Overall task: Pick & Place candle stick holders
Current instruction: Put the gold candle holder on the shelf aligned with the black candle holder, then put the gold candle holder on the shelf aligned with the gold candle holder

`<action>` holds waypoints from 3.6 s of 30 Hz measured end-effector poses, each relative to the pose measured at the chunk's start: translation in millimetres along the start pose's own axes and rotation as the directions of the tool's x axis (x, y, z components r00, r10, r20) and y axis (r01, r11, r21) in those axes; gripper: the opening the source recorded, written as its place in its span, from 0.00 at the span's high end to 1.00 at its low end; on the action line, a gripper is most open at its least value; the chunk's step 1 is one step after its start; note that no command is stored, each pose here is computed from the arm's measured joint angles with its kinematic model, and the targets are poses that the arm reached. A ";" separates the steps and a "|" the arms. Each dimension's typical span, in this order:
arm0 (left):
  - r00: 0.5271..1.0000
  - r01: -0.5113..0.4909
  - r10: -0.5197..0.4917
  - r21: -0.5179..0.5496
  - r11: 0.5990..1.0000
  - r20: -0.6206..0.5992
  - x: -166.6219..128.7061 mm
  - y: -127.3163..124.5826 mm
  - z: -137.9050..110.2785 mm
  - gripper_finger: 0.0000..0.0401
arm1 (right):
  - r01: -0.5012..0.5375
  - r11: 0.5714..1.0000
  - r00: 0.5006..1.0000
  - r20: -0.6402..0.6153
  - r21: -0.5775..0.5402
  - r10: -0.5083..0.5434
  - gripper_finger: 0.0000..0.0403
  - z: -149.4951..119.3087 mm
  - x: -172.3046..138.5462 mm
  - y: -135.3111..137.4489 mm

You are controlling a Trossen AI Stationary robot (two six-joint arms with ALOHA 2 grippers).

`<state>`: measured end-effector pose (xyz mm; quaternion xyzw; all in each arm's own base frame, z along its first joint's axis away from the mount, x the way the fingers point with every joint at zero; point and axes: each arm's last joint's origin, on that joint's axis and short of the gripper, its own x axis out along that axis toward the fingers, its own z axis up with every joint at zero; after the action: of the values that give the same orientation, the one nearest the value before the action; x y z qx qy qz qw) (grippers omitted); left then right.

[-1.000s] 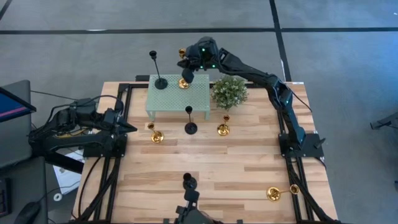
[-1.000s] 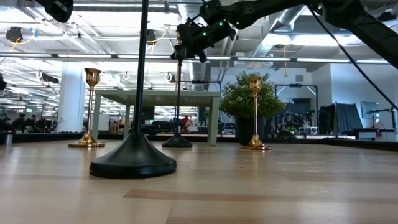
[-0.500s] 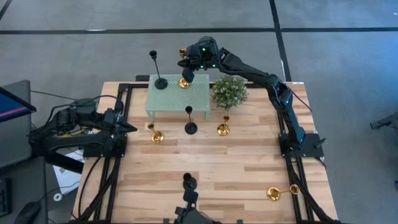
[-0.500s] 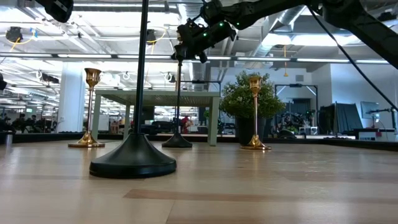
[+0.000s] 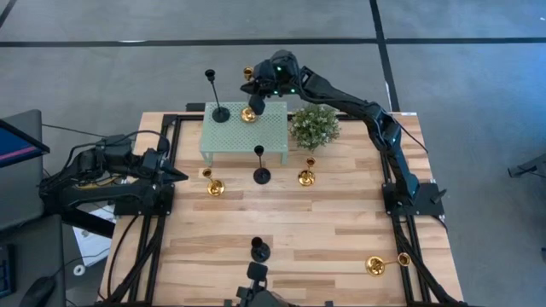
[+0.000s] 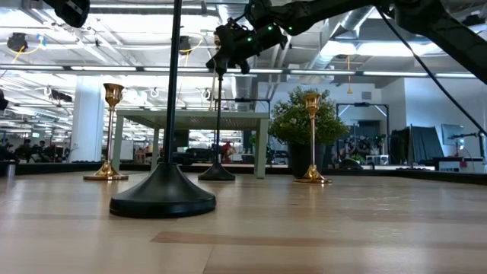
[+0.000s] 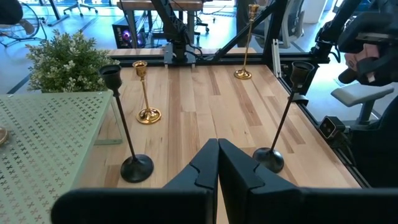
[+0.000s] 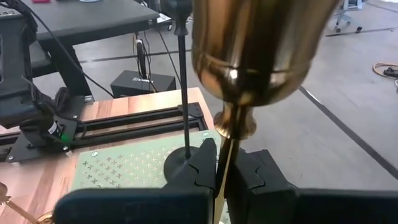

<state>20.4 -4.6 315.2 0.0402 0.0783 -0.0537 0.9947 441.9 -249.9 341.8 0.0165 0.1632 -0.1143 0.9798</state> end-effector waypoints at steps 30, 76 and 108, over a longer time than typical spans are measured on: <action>1.000 0.001 -0.001 -0.001 1.000 -0.002 0.0 0.0 -0.2 0.98 | 0.025 1.000 1.000 -0.001 0.002 -0.025 0.97 -0.4 -1.1 -4.6; 1.000 0.001 -0.001 -0.032 0.999 -0.006 0.0 -0.1 -0.6 0.98 | -0.030 0.997 0.954 -0.299 -0.069 0.008 0.64 52.2 -157.1 46.7; 0.989 0.123 -0.115 0.089 0.988 -0.088 50.4 14.4 13.3 0.98 | -0.010 0.991 0.998 -0.068 -0.132 0.001 1.00 -103.6 -263.4 149.0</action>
<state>73.5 3.5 321.3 0.0844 0.1193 -0.1151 0.9825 200.8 -40.1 328.3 -0.0441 0.2035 -0.0997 0.9730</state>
